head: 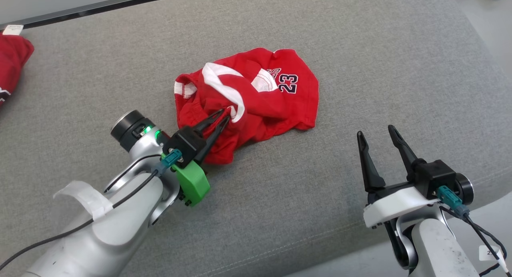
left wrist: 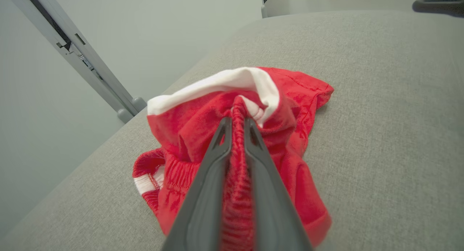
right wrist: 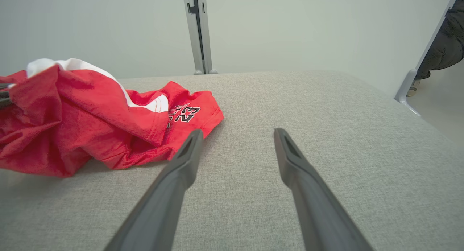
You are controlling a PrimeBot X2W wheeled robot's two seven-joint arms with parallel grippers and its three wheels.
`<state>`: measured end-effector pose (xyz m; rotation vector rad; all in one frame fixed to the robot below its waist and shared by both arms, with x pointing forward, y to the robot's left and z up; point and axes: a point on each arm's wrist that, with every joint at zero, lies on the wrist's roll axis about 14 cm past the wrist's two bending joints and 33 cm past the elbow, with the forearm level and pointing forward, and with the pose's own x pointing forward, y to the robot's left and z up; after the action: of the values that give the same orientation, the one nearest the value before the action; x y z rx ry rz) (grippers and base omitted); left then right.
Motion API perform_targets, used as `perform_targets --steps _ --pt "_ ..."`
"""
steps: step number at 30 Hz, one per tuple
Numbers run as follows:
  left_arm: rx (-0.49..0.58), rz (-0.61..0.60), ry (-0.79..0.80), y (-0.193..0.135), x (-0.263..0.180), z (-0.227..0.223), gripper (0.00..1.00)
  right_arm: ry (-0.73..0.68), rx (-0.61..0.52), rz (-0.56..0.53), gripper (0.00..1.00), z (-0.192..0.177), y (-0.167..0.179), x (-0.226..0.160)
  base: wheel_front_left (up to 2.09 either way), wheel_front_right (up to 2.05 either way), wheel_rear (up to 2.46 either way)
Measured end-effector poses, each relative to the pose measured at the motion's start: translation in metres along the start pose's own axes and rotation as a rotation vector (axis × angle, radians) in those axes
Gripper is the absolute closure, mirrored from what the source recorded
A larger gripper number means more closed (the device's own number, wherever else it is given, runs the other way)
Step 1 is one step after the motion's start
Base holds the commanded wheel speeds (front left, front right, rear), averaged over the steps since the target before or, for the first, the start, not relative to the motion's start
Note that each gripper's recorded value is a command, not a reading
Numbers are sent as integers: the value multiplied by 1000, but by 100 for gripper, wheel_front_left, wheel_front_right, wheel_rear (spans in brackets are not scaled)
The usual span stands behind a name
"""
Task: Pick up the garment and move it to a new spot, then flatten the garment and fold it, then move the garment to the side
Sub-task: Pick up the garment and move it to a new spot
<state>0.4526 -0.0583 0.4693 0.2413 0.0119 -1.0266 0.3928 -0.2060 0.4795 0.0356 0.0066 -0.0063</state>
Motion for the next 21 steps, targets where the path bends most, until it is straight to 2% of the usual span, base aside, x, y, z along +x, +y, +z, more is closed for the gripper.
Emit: perform_targets --steps 9,13,15,16,17,21 --pt "-27 44 145 3 -33 -48 100 10 -19 31 0 -4 10 4 0 0 0" --pt "-84 81 190 -2 -47 -64 100 14 -23 49 0 -6 15 6 0 0 0" --pt "-113 103 194 -2 -52 -66 60 13 -21 59 0 -6 19 8 0 0 0" --pt "-127 123 186 0 -53 -64 24 13 -20 63 0 -6 20 9 0 0 0" --pt "-143 144 178 4 -55 -63 0 12 -21 68 0 -6 22 9 0 0 0" --pt "-206 228 138 13 -64 -55 0 10 -22 84 0 -5 27 12 0 0 0"
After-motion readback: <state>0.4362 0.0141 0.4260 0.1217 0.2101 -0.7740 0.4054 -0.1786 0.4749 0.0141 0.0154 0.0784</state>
